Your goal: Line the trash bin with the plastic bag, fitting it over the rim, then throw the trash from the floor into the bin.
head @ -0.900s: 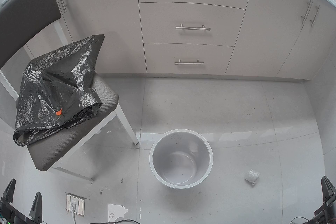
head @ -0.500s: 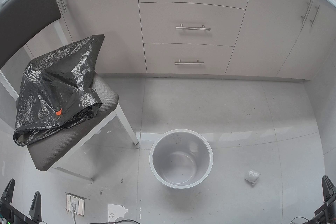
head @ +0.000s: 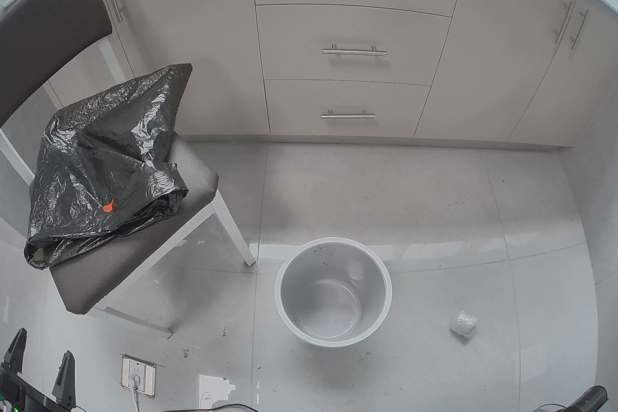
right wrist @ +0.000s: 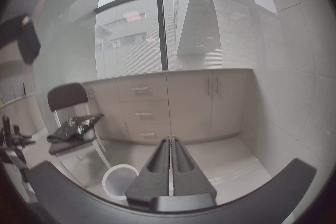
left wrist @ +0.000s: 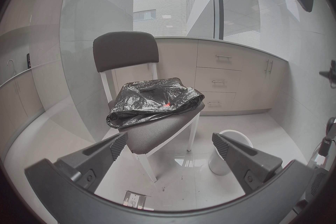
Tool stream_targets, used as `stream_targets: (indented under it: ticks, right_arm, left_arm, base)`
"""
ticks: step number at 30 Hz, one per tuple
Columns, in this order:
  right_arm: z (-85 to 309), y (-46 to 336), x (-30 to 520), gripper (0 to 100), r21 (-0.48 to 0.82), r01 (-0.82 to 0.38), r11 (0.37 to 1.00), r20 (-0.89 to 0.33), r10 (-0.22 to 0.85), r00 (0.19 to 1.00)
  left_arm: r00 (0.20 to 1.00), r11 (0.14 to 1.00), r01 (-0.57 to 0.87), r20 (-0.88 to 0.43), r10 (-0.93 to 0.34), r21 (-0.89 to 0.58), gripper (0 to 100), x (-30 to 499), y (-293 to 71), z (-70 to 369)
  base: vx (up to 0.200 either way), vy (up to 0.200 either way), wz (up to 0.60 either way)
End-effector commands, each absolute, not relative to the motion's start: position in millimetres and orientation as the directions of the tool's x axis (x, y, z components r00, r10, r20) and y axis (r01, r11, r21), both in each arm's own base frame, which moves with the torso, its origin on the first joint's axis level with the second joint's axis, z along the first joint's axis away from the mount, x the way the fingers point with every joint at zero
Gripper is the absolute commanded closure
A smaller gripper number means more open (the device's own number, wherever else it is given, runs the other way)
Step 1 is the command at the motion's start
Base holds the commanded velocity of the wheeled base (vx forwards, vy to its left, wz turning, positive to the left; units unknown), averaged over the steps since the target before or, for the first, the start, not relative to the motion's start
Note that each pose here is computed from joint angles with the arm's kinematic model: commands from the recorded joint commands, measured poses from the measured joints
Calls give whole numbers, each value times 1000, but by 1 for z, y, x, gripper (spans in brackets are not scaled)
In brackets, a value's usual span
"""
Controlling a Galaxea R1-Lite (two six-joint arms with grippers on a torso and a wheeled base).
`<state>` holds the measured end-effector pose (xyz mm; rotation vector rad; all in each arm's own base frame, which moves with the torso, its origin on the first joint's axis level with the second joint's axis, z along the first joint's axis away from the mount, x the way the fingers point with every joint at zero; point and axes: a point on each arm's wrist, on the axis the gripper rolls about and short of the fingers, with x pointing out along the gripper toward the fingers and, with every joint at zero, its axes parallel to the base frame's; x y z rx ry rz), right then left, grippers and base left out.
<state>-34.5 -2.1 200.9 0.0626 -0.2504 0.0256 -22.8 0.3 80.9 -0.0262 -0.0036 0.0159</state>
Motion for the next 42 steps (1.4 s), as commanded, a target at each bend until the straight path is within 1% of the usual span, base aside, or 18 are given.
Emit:
stream_targets:
  ticks: [1,3,4,9,12,19,20,21,22,23,24,25,27,29,33,37,40,42]
  right_arm:
    - [306,12,60,100,225,-235,946,233,182,955]
    - [306,13,63,100,231,-242,943,233,188,954]
    - [303,22,80,100,261,-302,917,234,243,941]
    - [279,41,103,100,311,-395,865,204,345,916]
    - [264,48,120,100,309,-379,872,165,343,925]
    - [263,48,120,100,314,-360,879,180,318,931]
    - [265,47,117,100,314,-363,877,190,317,929]
    - [265,46,116,100,314,-365,877,195,317,928]
    - [266,46,114,100,315,-367,875,199,318,927]
    - [267,45,112,100,313,-372,874,207,320,925]
    - [269,45,111,100,313,-375,873,214,319,923]
    - [270,44,110,100,312,-376,872,220,319,922]
    - [271,43,106,100,310,-389,868,235,326,916]
    - [272,42,103,100,309,-393,866,243,328,913]
    - [276,41,100,100,310,-399,863,260,326,909]
    - [273,42,103,100,310,-394,865,244,328,913]
    - [270,43,106,100,312,-389,867,226,330,917]
    - [268,45,109,100,312,-384,869,211,331,920]
  left_arm:
    - [1000,999,-20,6,20,-28,0,-23,0,76]
    - [1000,999,-20,6,20,-28,0,-23,0,76]
    - [1000,999,-20,8,20,-29,0,-23,0,76]
    - [1000,999,-21,8,21,-31,0,-23,0,76]
    - [1000,999,-21,5,21,-31,0,-23,0,76]
    - [1000,1000,-20,3,20,-2,0,-22,0,76]
    - [999,999,-35,31,35,-6,0,-24,1,82]
    - [994,998,-44,99,48,-38,0,-28,1,104]
    - [973,994,-57,217,77,-97,0,-39,2,147]
    - [952,982,-48,290,100,-180,0,-47,3,196]
    - [947,975,-52,298,117,-216,0,-47,4,227]
    - [947,976,-64,298,125,-206,0,-50,4,243]
    - [962,985,-63,253,103,-162,0,-56,4,255]
    - [980,990,-31,191,57,-137,0,-54,3,246]
    - [990,992,28,142,-11,-124,0,-43,1,244]
    - [998,997,24,66,-20,-69,0,-7,0,256]
    - [1000,999,22,-5,-21,35,0,27,-1,258]
    - [996,987,34,-92,-20,157,0,62,-2,255]
  base:
    - [0,0,0]
    - [0,0,0]
    - [0,0,0]
    - [0,0,0]
    - [0,0,0]
    - [0,0,0]
    - [0,0,0]
    - [0,0,0]
    - [0,0,0]
    - [0,0,0]
    - [0,0,0]
    - [0,0,0]
    - [0,0,0]
    - [0,0,0]
    - [0,0,0]
    - [0,0,0]
    - [0,0,0]
    - [0,0,0]
